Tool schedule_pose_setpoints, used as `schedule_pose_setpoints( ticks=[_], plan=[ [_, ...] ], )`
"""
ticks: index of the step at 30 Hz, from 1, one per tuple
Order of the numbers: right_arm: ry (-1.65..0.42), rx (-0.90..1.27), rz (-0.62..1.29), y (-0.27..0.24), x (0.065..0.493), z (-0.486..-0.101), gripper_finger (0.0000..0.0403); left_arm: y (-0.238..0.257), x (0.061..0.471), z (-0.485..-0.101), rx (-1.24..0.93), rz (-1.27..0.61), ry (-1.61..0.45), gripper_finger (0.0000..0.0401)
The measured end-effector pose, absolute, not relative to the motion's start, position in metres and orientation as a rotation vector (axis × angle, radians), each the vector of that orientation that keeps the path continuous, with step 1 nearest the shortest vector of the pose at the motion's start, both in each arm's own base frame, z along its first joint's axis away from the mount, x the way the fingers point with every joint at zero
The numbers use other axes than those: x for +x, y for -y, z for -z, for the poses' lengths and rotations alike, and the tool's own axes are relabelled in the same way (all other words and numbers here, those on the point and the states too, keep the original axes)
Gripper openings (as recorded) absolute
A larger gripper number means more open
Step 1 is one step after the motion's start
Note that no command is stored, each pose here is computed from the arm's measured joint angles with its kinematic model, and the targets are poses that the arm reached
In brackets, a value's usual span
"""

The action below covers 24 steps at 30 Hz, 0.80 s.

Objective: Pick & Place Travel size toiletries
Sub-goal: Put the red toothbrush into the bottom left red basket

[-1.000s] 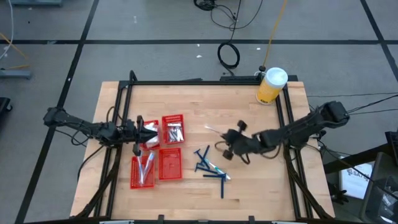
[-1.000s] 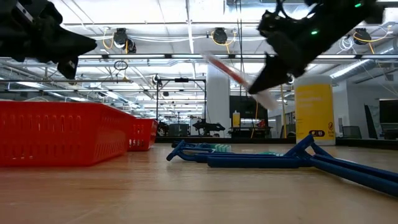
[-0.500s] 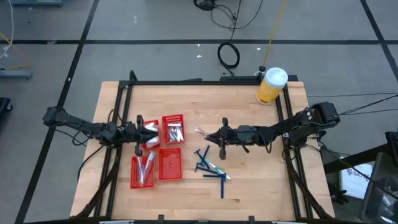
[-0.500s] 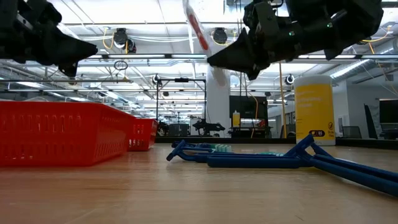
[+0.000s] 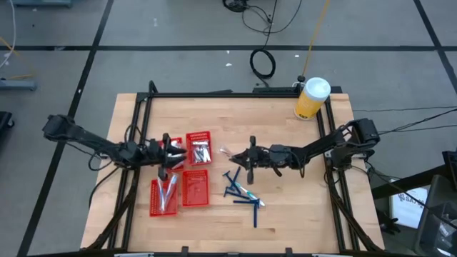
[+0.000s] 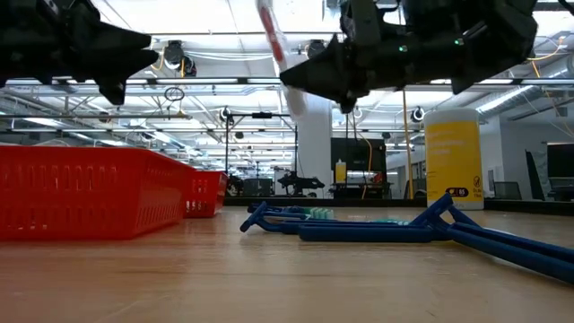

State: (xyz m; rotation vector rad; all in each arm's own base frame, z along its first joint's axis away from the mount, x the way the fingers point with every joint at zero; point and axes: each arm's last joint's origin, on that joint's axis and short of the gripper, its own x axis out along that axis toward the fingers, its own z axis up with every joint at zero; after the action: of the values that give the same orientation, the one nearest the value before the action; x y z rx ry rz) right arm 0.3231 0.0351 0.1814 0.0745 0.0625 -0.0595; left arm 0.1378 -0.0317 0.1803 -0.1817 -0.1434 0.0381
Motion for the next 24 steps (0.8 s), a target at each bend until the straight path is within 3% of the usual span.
schedule_pose_setpoints(
  ticks=[5,10,16,24],
  plan=[
    [-0.061,0.074,0.028,-0.038,0.339,-0.179,0.001,0.036,0.151,-0.181,-0.125,-0.045,0.193,0.0214],
    [-0.055,0.07,0.028,-0.039,0.345,-0.18,0.001,0.044,0.179,-0.189,-0.112,-0.049,0.173,0.0258],
    [-0.04,0.075,0.019,-0.042,0.345,-0.181,0.001,0.05,0.228,-0.201,-0.057,-0.082,0.145,0.0279],
    [-0.037,0.058,-0.005,-0.051,0.344,-0.182,0.0011,0.055,0.277,-0.212,0.021,-0.1,0.125,0.027]
  ],
)
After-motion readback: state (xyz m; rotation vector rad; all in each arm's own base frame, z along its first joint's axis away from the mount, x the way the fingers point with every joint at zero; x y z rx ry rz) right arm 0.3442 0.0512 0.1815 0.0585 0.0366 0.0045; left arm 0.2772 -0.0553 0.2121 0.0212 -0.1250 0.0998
